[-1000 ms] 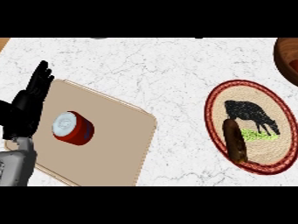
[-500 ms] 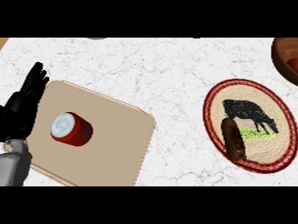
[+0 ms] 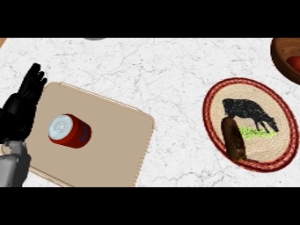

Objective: Pick the bell pepper from the placemat and place it in the bowl

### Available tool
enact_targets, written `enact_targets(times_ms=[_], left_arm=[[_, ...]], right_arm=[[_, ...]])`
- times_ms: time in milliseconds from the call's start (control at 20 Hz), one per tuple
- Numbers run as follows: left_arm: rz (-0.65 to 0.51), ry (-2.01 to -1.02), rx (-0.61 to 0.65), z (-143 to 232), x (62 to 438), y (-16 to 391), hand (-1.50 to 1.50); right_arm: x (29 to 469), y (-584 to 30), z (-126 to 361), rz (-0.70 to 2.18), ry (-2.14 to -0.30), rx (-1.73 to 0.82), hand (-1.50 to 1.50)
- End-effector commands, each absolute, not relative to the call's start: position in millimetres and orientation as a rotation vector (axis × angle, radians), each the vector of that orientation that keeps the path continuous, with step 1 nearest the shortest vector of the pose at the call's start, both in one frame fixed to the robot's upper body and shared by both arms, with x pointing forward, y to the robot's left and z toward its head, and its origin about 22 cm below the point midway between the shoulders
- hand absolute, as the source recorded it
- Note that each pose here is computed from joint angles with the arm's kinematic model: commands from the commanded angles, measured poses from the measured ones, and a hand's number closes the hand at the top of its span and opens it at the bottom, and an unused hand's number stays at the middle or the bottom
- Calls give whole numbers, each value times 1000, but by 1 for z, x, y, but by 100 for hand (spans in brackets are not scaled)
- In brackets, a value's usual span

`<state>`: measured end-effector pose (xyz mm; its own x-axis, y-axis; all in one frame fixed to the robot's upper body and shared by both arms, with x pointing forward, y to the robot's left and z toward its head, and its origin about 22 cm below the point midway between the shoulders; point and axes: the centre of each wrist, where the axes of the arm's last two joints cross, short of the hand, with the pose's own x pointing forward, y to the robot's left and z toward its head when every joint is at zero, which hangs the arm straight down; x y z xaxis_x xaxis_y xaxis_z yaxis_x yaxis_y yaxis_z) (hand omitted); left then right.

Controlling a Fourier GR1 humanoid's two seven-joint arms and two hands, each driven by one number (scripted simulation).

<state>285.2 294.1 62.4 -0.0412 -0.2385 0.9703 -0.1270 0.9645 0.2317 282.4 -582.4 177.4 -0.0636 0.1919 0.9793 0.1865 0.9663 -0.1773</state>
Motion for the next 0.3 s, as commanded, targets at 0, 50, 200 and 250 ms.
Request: enact_targets(times_ms=[0,50,200,250], left_arm=[[-96,-1602,279,65,284,296,0],[-85,-1609,295,59,282,301,0],[-91,-1621,288,68,287,292,0],[-82,-1612,299,61,284,296,0]], right_arm=[[261,-596,175,3,-1690,-168,-150],[261,-598,184,-10,-1703,-193,-150],[259,-600,185,-9,-1723,-155,-150],[254,-602,179,-12,-1723,-131,-150]])
